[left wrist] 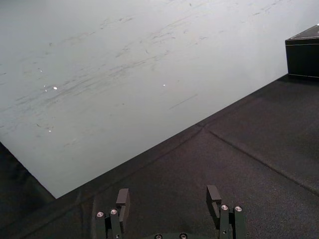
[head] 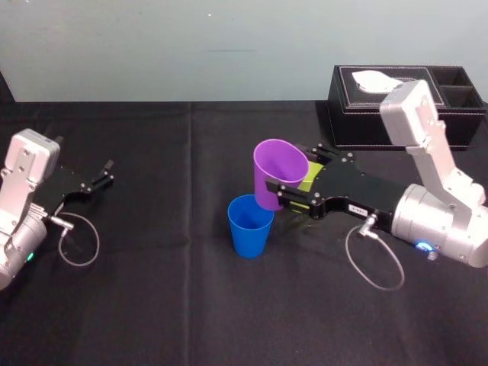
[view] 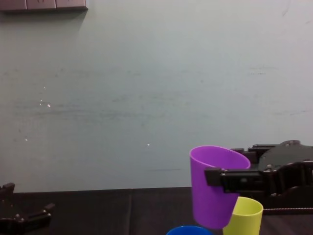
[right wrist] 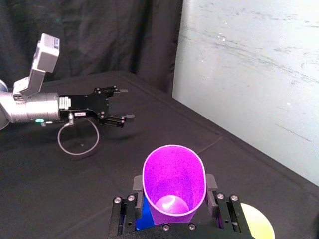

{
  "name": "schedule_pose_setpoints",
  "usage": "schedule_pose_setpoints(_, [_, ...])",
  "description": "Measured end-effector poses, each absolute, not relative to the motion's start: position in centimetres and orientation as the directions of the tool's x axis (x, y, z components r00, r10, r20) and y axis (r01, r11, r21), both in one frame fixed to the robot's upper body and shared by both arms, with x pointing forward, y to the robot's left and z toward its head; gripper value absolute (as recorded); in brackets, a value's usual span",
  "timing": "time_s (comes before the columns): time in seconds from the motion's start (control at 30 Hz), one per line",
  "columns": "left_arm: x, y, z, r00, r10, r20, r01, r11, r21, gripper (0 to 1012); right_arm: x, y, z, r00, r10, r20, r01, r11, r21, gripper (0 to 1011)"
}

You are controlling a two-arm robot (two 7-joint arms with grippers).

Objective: Stack the three plastic cups sequentially using one hand.

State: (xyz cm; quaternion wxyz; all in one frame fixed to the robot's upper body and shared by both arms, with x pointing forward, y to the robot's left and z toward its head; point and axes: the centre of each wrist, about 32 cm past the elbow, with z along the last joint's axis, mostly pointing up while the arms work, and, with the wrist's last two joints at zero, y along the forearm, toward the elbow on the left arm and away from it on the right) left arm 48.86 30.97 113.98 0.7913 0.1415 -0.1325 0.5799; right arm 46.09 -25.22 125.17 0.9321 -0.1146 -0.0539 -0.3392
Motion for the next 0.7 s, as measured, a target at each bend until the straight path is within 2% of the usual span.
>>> schedule_pose_setpoints(0.7, [48.9, 31.0, 114.0, 0.292, 0.88, 0.374, -0.955, 0.287, 0.07, 1011, 46.7, -23.4, 124.5, 0.798, -0.576, 0.177, 0.602, 0.773, -0.201, 726])
